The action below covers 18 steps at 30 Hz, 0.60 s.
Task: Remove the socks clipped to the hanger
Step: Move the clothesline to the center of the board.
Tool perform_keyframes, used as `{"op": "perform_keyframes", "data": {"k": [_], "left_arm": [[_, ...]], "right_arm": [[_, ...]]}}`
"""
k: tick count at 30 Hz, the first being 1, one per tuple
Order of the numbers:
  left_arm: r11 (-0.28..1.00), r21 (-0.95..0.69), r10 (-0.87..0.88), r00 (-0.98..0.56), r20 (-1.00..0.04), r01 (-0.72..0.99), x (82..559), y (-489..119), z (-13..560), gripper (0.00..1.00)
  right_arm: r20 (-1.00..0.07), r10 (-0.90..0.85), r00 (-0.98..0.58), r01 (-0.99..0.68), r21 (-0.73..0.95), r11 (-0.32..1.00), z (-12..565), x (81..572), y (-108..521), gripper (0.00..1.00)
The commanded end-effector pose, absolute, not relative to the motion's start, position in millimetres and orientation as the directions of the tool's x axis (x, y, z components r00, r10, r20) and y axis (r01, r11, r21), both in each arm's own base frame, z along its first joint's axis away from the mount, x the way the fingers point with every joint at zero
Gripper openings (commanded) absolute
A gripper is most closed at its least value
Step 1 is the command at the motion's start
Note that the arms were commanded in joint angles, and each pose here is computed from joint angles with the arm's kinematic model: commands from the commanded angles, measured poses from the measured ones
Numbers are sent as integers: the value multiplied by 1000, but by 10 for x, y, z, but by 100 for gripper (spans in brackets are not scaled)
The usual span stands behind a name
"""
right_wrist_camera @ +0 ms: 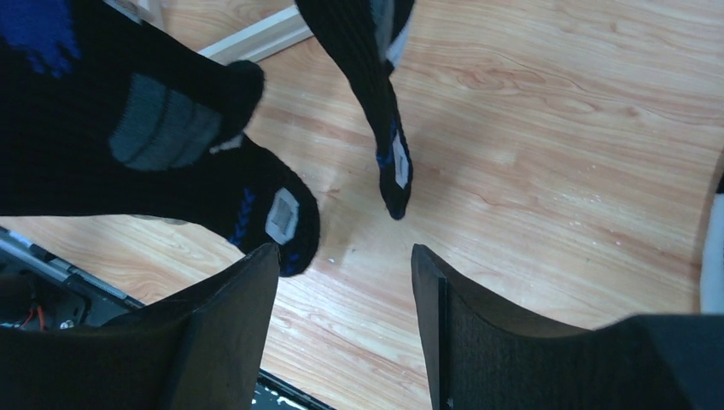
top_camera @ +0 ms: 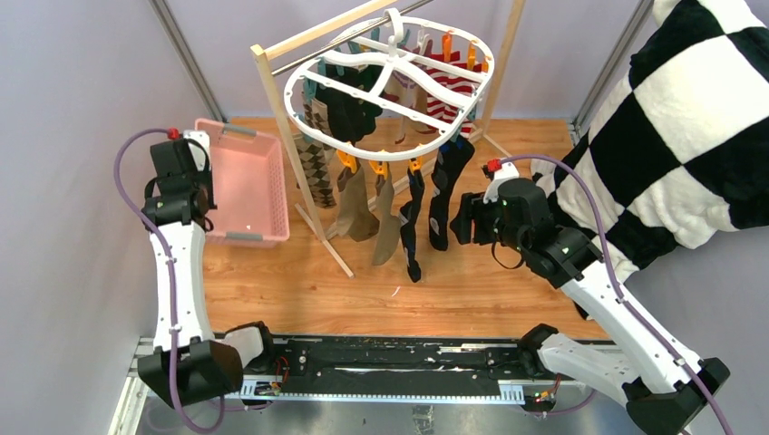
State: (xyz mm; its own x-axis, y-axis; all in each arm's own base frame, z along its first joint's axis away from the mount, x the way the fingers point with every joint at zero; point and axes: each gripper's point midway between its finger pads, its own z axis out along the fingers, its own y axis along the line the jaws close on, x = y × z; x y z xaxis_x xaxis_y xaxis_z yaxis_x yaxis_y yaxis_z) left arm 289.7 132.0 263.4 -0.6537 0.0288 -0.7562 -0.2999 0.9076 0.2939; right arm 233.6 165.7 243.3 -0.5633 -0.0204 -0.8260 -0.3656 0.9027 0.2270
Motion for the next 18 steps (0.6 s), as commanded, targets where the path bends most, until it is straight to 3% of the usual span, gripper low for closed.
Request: {"op": "perform_keyframes", "data": {"k": [1,7,18], "left_arm": [[913,405,221,-786,-577,-41,2381,1206,2407,0],[848,447,468,-799,-378,285,1874,1042,2279,0],[675,338,722,-681,-123,655,1203,855,2078,0]], "right_arm": [[-823,-71,-564,-459,240,855,2574,2239,1806,65],[-822,-101,-560,-501,239,832,2612,2242,1892,71],[-805,-140,-577,-534,242,810,2551,2267,2016,75]]}}
